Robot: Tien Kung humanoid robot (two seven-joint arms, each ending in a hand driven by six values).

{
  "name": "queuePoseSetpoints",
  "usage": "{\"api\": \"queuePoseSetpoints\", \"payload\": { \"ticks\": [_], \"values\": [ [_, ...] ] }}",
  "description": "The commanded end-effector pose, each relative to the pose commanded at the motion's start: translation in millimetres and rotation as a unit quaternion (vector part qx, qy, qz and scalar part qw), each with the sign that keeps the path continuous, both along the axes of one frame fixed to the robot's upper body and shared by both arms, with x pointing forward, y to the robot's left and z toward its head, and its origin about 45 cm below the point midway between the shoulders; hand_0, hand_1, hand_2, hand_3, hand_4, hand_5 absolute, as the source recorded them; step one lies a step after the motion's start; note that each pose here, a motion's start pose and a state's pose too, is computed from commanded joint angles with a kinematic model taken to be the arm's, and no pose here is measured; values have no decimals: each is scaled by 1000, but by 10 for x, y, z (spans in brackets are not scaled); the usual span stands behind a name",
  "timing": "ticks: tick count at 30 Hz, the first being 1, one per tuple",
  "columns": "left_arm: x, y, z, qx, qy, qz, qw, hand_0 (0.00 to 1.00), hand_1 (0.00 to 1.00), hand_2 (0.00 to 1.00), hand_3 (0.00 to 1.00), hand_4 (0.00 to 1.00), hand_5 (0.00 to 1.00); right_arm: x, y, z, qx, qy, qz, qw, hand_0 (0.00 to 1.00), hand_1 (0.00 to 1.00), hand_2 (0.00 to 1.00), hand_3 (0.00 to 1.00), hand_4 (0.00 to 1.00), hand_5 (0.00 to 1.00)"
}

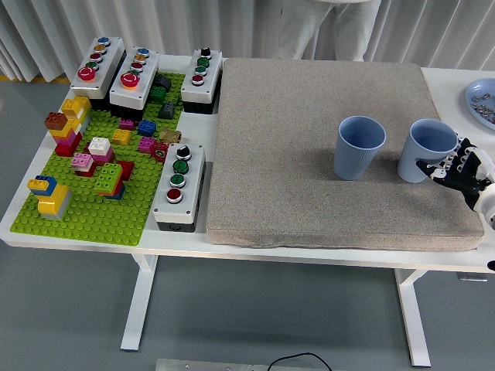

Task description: Pick cup pour cup place

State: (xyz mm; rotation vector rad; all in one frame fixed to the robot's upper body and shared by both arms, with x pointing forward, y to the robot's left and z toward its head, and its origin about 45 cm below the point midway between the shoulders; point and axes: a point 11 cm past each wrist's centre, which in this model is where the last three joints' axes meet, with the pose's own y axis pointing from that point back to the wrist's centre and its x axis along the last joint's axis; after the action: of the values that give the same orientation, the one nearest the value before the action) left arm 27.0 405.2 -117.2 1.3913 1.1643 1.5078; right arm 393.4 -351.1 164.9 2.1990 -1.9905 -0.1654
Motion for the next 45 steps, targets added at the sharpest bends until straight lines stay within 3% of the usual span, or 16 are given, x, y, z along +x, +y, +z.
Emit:
{"api": "queuePoseSetpoints", "payload": {
  "ticks": [44,45],
  "values": [
    [64,-1,5,1,-5,-5,1000,726,779,823,691,503,955,154,87,20,9,-3,-4,1000,892,865,941,949,833,223],
    [64,-1,6,1,-5,-5,1000,727,779,822,691,502,953,154,85,21,10,-4,-5,1000,866,799,754,819,834,218]
  ]
}}
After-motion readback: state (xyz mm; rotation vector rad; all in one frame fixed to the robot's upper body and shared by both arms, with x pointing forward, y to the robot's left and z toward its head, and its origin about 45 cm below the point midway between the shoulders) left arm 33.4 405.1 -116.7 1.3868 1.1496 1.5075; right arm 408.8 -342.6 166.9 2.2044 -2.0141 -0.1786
